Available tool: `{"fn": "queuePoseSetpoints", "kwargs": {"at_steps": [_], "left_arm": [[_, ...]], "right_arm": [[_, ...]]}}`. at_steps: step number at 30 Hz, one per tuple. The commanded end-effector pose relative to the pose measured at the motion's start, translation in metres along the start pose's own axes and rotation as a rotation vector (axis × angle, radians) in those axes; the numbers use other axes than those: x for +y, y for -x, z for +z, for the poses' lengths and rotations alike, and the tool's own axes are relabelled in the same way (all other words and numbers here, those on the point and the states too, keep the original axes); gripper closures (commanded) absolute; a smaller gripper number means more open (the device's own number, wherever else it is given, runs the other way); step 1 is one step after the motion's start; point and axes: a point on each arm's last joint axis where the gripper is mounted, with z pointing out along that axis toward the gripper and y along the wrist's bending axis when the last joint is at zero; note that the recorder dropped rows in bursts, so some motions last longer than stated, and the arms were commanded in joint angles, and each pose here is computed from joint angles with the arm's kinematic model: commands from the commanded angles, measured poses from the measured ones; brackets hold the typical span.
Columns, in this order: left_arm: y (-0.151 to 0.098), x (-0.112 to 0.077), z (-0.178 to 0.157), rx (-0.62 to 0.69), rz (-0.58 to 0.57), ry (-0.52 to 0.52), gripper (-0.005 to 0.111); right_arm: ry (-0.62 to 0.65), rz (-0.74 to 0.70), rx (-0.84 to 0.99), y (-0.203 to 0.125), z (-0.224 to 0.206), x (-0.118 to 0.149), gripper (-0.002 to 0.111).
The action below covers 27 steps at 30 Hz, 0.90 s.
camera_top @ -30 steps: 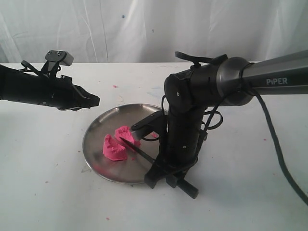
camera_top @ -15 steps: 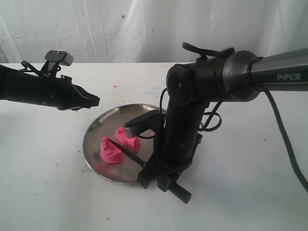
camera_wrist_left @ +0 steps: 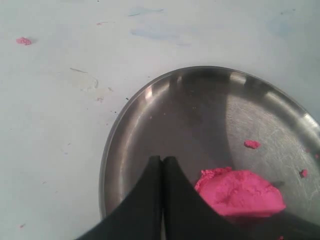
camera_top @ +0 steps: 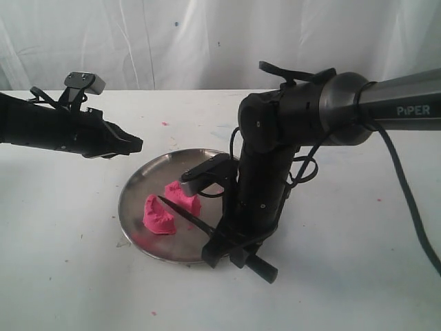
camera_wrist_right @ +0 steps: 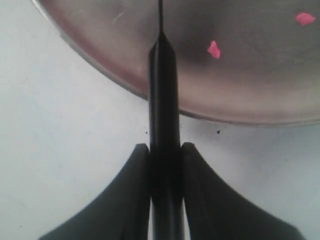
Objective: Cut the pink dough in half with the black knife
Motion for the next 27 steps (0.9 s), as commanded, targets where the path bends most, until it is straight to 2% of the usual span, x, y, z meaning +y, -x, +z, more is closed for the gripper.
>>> {"fn": "queuePoseSetpoints", "kwargs": {"at_steps": [1, 16, 27], "left_arm": [[0.005, -0.002, -0.003, -0.022, -0.01, -0.008, 0.107], [0.005, -0.002, -0.003, -0.023, -0.012, -0.008, 0.107], [0.005, -0.002, -0.003, -0.023, -0.015, -0.008, 0.107]], "right_arm": [[-0.028, 0.008, -0.017, 0.0, -0.004, -0.001, 0.108], [-0.052, 0.014, -0.002, -0.001, -0.004, -0.004, 0.108], [-0.121, 0.052, -0.011, 0.003, 0.001, -0.012, 0.108]]}}
